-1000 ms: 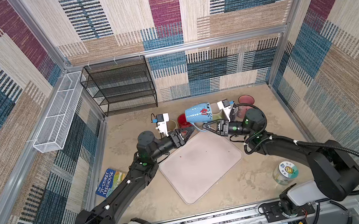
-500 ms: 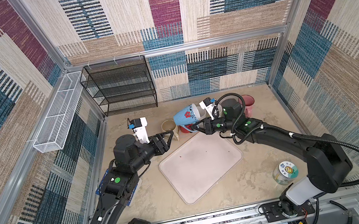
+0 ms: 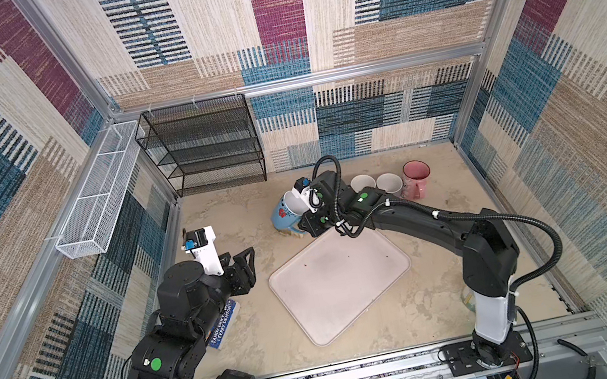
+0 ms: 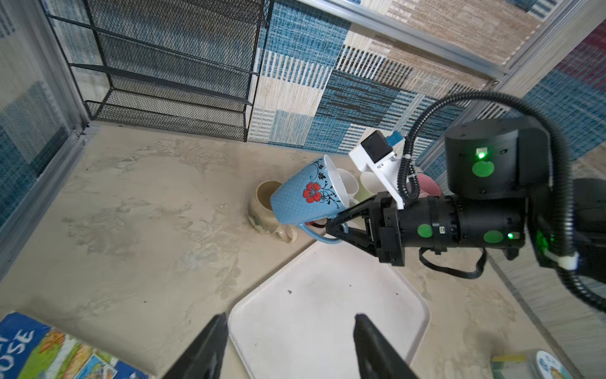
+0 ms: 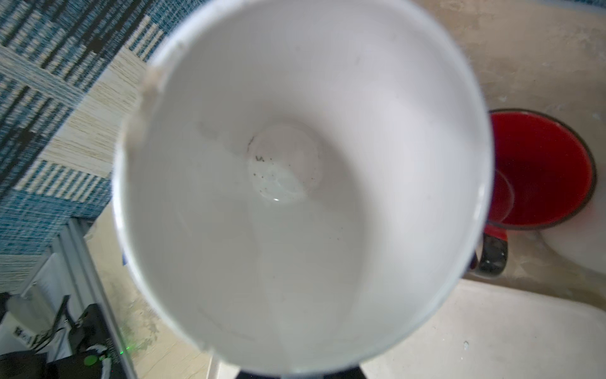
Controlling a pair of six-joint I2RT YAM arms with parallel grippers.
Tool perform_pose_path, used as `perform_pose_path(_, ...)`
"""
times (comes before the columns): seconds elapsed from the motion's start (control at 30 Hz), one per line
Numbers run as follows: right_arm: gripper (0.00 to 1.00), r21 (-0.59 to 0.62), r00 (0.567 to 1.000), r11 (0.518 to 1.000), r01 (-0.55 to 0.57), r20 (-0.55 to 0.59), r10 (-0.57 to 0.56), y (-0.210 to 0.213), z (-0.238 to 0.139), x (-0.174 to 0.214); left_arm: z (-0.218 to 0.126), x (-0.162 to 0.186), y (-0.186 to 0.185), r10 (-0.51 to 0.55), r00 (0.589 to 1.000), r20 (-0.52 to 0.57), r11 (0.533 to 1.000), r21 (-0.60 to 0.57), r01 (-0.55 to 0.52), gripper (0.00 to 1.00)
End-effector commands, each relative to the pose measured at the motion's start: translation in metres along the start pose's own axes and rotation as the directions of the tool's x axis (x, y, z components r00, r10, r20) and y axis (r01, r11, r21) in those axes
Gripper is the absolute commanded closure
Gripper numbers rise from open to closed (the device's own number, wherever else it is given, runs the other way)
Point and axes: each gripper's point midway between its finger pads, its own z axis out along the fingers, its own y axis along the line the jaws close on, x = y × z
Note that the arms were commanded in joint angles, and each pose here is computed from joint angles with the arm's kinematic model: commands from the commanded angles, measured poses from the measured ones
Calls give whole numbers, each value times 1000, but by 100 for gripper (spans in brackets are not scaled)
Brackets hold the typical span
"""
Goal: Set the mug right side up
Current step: 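Rotate the blue mug upright with the right gripper while the left releases and withdraws, then lower the blue mug upright beside the cream mug with the right gripper and open it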
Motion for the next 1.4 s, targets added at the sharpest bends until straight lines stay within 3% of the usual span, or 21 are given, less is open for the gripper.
perform_pose_path(0.0,100,116,997,991,69,-24,-67,-5,10,-4,-5,11,18,82,996,-29,993,-84,-84,34)
perform_pose_path(0.4,100,224,980,959,175,-131,-148,15,69,-11,-1,28,23,91,995,-50,992,-84,-95,34)
perform_pose_path(1.37,100,252,966,943,220,-191,-174,10,129,15,3,34,21,96,992,-76,992,-72,-102,35)
